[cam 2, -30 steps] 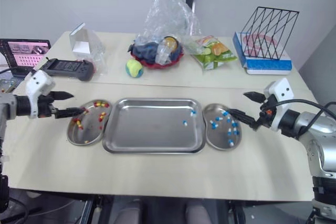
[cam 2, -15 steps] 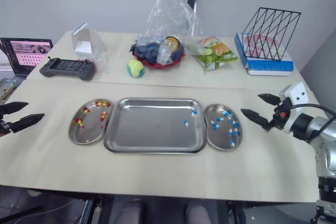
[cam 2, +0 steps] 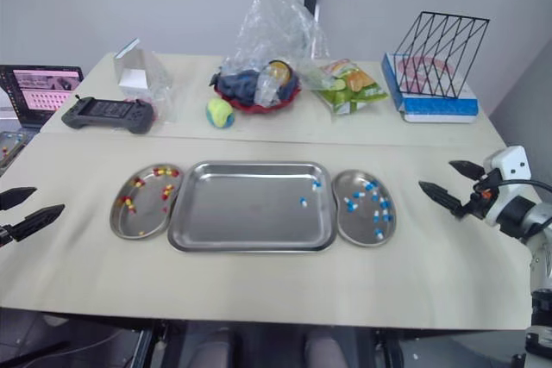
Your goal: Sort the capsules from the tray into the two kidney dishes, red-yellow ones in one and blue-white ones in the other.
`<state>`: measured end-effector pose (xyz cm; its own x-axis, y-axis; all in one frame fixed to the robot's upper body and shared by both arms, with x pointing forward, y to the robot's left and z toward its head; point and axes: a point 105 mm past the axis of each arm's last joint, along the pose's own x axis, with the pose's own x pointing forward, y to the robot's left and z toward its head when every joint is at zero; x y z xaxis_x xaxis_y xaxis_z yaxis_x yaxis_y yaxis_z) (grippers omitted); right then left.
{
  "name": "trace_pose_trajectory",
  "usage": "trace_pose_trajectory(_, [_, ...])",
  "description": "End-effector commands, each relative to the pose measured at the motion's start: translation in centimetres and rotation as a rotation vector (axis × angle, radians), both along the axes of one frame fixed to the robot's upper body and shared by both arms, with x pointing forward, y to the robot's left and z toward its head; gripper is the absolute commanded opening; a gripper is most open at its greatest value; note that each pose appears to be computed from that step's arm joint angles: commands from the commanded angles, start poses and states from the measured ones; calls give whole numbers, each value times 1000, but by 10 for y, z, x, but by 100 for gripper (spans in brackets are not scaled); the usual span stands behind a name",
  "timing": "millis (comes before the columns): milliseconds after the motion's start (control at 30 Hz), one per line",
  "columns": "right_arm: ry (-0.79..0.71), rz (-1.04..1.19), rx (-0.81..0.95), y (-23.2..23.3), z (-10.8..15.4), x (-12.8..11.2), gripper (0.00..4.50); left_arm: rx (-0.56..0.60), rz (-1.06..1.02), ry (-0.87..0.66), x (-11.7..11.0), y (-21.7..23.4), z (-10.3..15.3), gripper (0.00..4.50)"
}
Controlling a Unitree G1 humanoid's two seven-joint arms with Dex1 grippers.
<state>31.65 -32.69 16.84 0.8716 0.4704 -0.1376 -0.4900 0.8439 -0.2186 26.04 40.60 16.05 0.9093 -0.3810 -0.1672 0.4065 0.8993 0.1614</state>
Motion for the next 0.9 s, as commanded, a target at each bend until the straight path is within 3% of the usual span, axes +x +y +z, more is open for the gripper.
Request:
trace_pose_trajectory(33, [-52, -4, -6, -2, 11, -2, 450, 28, -1, -54, 1, 1, 17, 448])
trace_pose_trajectory(133, [-50, -7, -5, -3, 11, -3, 450, 69, -12, -32, 1, 1, 17, 448])
trace_pose_trajectory(567, [-48, 0, -4, 1, 13, -4, 450, 51, -74, -36, 5, -10, 20, 448])
trace_pose_trajectory(900, [-16, 152, 33, 76, 16, -5, 450, -11, -334, 21, -4, -61, 29, 448])
